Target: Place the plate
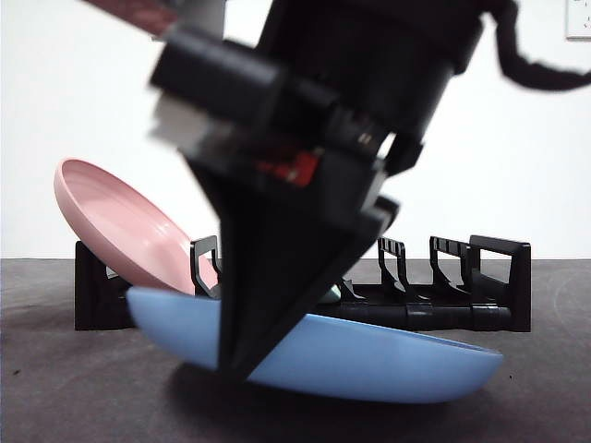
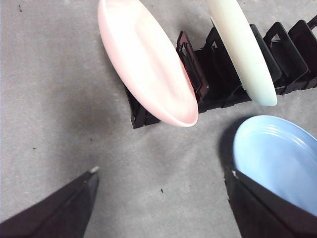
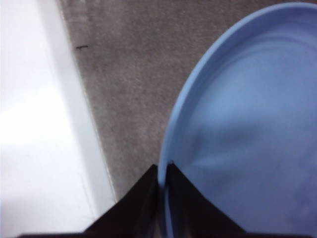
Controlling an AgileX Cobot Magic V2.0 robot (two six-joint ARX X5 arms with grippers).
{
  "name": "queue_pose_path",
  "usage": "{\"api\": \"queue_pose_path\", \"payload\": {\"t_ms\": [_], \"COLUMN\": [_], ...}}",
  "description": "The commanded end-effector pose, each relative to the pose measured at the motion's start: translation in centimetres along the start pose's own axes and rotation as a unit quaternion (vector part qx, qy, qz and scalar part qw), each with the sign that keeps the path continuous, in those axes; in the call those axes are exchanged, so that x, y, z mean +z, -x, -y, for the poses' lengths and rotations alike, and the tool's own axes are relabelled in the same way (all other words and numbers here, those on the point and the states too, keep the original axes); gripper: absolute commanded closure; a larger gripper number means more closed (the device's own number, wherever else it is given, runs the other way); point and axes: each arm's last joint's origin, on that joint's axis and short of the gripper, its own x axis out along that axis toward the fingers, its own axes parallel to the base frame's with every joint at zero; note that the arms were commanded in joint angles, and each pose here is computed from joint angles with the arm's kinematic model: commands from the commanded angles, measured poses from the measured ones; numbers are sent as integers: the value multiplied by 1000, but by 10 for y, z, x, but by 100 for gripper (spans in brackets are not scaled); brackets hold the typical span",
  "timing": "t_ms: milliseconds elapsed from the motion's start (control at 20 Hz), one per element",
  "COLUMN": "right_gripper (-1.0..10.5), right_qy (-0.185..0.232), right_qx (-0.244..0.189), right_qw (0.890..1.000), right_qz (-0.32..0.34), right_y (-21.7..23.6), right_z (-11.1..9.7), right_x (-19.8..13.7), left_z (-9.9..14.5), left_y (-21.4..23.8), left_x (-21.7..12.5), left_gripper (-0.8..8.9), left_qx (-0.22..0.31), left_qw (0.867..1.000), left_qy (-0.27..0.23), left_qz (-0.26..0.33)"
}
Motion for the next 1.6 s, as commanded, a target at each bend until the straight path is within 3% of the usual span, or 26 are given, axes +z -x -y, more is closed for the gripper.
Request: {"api": "queue_pose_path", "payload": {"t_ms": [50,250,500,700,850,950,1050,1250,1600], "right_gripper": [930,838,791,762,762,762,762,762,762], "right_qy": [7,-3,-62,-93,-166,-223,-252,-268,-274], "right_qx": [23,35,80,38,-8,-26,-33,-42,-43], "right_qw": [1000,999,994,990,980,968,959,948,946], "right_qz": [-5,-13,38,101,108,111,126,164,167], "right_y": [-10,-15,8,59,99,125,144,167,170], "right_z": [-5,-6,-6,10,31,44,50,56,57], "right_x": [4,4,25,38,30,21,14,7,5], "left_z": [1,1,1,1,0,-1,-3,-10,-33], "left_y": [3,3,3,1,-3,-6,-12,-37,-115], "left_x": [5,5,5,9,20,34,54,97,134], "left_gripper": [407,407,407,407,407,407,407,413,452], "left_qx": [-3,-3,-3,-5,-6,-5,-2,2,20], "left_qw": [1000,1000,1000,1000,998,997,995,991,978], "left_qy": [-3,-3,-3,23,54,66,99,127,164], "left_qz": [8,8,9,14,29,27,16,-31,-126]}}
